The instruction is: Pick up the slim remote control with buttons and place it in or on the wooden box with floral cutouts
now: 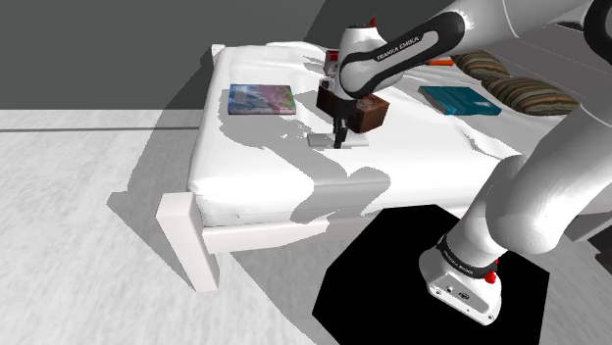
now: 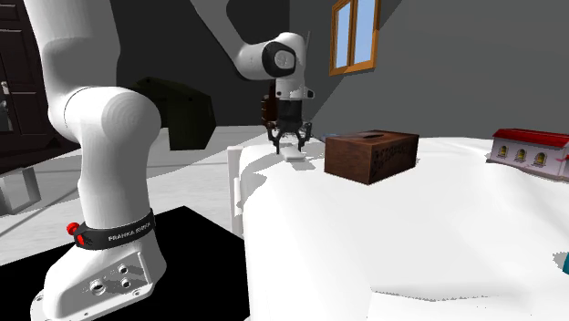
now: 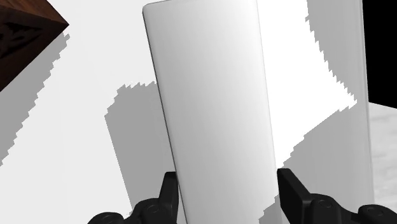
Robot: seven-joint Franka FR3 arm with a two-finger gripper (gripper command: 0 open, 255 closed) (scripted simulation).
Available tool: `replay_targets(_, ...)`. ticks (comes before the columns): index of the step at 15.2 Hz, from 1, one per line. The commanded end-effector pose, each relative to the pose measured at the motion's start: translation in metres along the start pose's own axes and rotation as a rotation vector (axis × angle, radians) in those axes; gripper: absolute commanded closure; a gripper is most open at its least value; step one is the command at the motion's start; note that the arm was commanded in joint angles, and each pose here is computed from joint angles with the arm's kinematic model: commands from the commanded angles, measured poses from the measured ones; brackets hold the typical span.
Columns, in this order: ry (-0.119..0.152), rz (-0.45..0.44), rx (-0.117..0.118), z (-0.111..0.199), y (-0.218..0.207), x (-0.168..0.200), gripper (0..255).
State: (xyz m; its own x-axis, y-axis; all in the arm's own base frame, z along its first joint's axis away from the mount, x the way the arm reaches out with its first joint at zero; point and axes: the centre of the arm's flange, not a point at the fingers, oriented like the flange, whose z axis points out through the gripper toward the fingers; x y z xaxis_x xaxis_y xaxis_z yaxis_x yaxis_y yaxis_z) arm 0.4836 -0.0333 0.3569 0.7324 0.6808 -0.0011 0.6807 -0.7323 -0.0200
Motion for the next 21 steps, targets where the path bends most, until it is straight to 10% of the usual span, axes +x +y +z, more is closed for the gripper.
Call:
replay_targets(1,0.000,0.000,0.000,-0.011,0.000,0.000,255)
replay_targets(21,0.000,0.000,0.000,-0.117,-0.003,-0.001,255)
